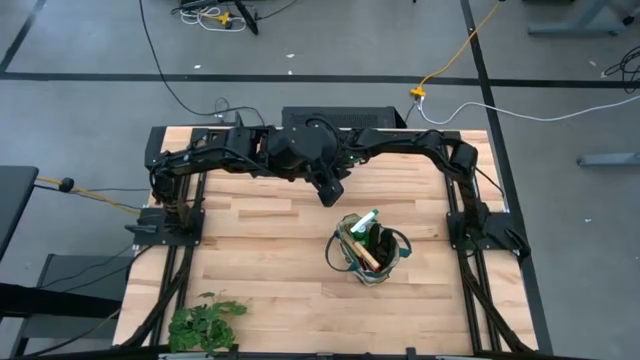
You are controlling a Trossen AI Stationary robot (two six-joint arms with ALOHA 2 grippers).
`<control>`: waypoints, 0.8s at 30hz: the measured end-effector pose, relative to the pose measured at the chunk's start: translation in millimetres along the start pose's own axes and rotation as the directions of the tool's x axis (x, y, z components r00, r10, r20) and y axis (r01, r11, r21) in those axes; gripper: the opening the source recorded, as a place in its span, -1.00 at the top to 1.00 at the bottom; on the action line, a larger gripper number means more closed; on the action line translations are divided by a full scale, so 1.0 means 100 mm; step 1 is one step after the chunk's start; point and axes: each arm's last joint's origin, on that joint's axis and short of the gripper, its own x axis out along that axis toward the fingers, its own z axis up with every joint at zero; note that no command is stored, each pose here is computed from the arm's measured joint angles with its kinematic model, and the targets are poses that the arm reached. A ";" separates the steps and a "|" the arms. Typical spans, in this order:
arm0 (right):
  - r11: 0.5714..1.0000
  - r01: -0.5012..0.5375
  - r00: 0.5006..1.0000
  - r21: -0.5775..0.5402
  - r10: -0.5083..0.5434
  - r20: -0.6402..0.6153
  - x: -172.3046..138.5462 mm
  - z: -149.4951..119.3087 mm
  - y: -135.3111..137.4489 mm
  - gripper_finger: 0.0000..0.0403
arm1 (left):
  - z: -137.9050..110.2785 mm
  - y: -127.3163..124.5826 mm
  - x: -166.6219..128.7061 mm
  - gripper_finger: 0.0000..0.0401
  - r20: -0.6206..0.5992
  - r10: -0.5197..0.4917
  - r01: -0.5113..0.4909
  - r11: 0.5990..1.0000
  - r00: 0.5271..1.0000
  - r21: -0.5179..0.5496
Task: Pick & Place Garden tools in Gardening bag
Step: Put the green shear scissors into the green gardening bag
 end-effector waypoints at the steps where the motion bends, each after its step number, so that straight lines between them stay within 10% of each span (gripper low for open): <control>1: 1.000 0.000 1.000 0.007 0.000 0.000 0.04 -0.01 0.00 0.24 | 0.00 0.00 0.00 0.12 -0.004 -0.009 0.009 1.000 1.000 0.000; 24: 0.996 -0.017 1.000 0.089 0.015 0.020 0.26 -0.05 0.05 0.49 | -0.02 -0.04 -0.01 0.12 -0.040 -0.094 0.095 0.995 0.995 0.030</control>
